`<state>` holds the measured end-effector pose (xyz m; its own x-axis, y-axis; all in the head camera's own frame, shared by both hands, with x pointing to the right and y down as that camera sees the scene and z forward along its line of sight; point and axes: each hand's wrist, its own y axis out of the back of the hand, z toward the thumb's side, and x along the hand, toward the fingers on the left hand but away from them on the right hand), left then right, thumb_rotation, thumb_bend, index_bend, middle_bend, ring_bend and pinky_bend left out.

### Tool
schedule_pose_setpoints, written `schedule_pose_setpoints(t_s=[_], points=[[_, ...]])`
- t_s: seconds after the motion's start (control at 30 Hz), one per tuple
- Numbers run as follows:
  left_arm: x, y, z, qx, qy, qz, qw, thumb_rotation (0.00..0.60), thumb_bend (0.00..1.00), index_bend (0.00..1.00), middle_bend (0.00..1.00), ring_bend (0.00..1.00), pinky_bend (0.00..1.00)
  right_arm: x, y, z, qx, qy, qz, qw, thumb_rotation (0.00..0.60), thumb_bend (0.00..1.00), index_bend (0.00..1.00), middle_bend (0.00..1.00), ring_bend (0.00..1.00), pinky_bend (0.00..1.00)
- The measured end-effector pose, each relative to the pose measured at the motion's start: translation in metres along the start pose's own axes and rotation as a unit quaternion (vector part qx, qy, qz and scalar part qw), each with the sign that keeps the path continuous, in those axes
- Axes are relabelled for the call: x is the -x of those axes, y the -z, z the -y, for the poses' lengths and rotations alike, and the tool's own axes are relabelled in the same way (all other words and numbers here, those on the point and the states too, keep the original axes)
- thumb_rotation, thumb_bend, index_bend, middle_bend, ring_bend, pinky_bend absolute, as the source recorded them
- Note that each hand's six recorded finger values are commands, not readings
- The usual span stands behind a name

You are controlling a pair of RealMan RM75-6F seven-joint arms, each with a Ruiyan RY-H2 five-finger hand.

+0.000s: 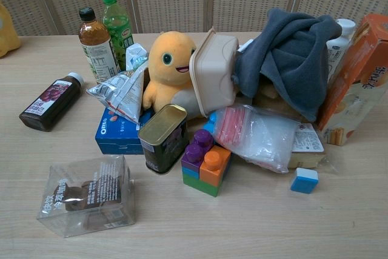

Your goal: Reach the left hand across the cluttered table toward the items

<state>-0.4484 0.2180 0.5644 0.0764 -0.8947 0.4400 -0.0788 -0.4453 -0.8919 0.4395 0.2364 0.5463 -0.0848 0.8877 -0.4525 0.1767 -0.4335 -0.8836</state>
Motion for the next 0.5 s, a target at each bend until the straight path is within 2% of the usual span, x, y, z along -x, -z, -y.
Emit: schedule_pose_setpoints(t_s=[0.17, 0.27, 0.4, 0.5], points=[[-0.002, -0.001, 0.005, 0.003, 0.008, 0.006, 0.9999, 0.600, 0.00, 0.04, 0.00, 0.00, 0.00, 0.001, 0.000, 0.001, 0.005, -0.001, 0.002, 1.0000, 0.465, 0.00, 0.00, 0.00, 0.00, 0.00], [-0.008, -0.010, 0.009, 0.012, 0.014, 0.033, 0.9993, 0.600, 0.00, 0.01, 0.00, 0.00, 0.00, 0.001, 0.001, 0.000, 0.006, 0.000, 0.004, 1.0000, 0.465, 0.00, 0.00, 0.00, 0.00, 0.00], [-0.023, -0.034, 0.012, -0.018, 0.018, 0.127, 0.9916, 0.600, 0.00, 0.00, 0.00, 0.00, 0.00, 0.001, 0.001, -0.003, 0.007, 0.004, 0.003, 1.0000, 0.462, 0.00, 0.00, 0.00, 0.00, 0.00], [-0.035, -0.067, 0.013, -0.067, 0.020, 0.234, 0.9698, 0.600, 0.00, 0.00, 0.00, 0.00, 0.00, 0.001, 0.002, -0.005, 0.008, 0.008, 0.004, 0.9999, 0.461, 0.00, 0.00, 0.00, 0.00, 0.00]])
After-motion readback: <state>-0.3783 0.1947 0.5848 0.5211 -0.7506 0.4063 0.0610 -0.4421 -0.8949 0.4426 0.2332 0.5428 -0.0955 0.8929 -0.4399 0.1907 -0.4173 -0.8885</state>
